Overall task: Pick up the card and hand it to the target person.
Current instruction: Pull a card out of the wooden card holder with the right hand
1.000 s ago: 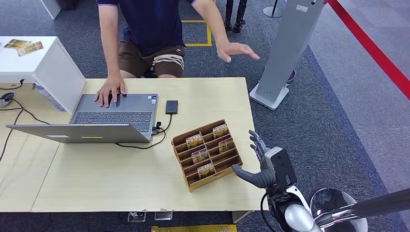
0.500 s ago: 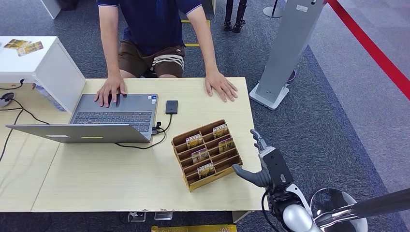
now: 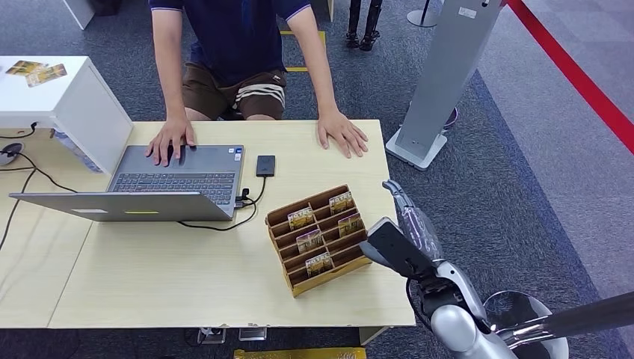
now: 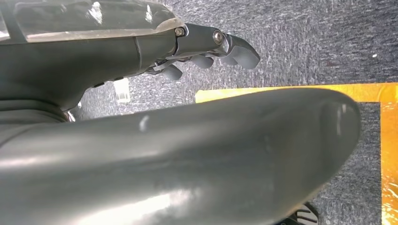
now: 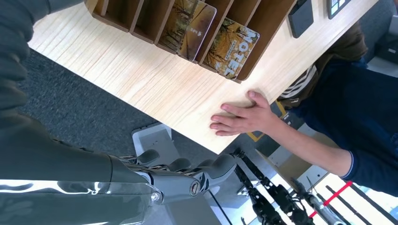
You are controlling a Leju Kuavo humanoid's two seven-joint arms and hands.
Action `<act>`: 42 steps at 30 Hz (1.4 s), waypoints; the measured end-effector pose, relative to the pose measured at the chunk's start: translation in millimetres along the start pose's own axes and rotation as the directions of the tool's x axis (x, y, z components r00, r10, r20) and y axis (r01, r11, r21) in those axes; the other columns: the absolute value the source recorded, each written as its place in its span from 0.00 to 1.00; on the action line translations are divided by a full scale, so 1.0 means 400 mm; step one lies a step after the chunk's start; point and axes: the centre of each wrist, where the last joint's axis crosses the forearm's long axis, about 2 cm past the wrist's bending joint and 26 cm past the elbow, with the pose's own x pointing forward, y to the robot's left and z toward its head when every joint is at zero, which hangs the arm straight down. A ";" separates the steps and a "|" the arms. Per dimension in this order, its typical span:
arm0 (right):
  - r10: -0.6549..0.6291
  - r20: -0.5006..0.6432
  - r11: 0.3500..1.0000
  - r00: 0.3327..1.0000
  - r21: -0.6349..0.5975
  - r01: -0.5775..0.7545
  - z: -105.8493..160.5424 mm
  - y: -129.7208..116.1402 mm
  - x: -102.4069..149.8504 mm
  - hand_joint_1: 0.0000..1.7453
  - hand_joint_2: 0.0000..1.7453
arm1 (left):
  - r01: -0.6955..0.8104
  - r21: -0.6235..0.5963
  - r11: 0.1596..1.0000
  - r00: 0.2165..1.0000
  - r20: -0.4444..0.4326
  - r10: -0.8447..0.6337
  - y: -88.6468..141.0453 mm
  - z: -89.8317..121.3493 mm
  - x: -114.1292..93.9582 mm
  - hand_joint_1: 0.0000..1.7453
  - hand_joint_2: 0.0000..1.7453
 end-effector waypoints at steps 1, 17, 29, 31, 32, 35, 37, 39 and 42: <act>0.000 0.001 1.000 1.000 -0.001 0.000 0.000 0.000 0.001 0.00 1.00 | 0.000 0.000 1.000 1.000 0.000 0.000 0.000 0.000 0.000 0.00 0.00; 0.513 0.124 0.856 0.849 -0.002 -0.517 -0.070 -0.024 0.104 0.98 1.00 | 0.016 -0.007 1.000 1.000 0.012 -0.016 0.003 -0.001 0.019 0.00 0.00; 0.764 0.167 0.628 0.623 0.030 -0.778 -0.093 0.031 0.157 0.87 1.00 | 0.026 -0.008 1.000 1.000 0.009 -0.026 0.004 -0.002 0.023 0.00 0.00; 0.768 0.174 0.621 0.617 0.032 -0.783 -0.093 0.036 0.157 0.60 1.00 | 0.027 -0.008 1.000 1.000 0.009 -0.027 0.004 -0.001 0.022 0.00 0.00; 0.769 0.176 0.619 0.614 0.033 -0.785 -0.093 0.038 0.156 0.43 1.00 | 0.028 -0.008 1.000 1.000 0.008 -0.028 0.004 -0.001 0.021 0.00 0.00; 0.773 0.182 0.612 0.608 0.040 -0.790 -0.091 0.044 0.152 0.16 1.00 | 0.029 -0.010 1.000 1.000 0.008 -0.029 0.004 -0.001 0.021 0.00 0.00; 0.775 0.184 0.607 0.604 0.044 -0.793 -0.090 0.048 0.149 0.12 1.00 | 0.031 -0.012 0.999 0.999 0.008 -0.031 0.003 -0.001 0.021 0.00 0.00; 0.779 0.183 0.601 0.600 0.052 -0.797 -0.088 0.052 0.146 0.11 1.00 | 0.033 -0.015 0.999 0.999 0.007 -0.033 0.003 -0.001 0.021 0.00 0.00; 0.785 0.179 0.591 0.592 0.066 -0.804 -0.086 0.059 0.142 0.11 1.00 | 0.033 -0.017 0.999 0.999 0.003 -0.033 0.002 -0.001 0.020 0.00 0.00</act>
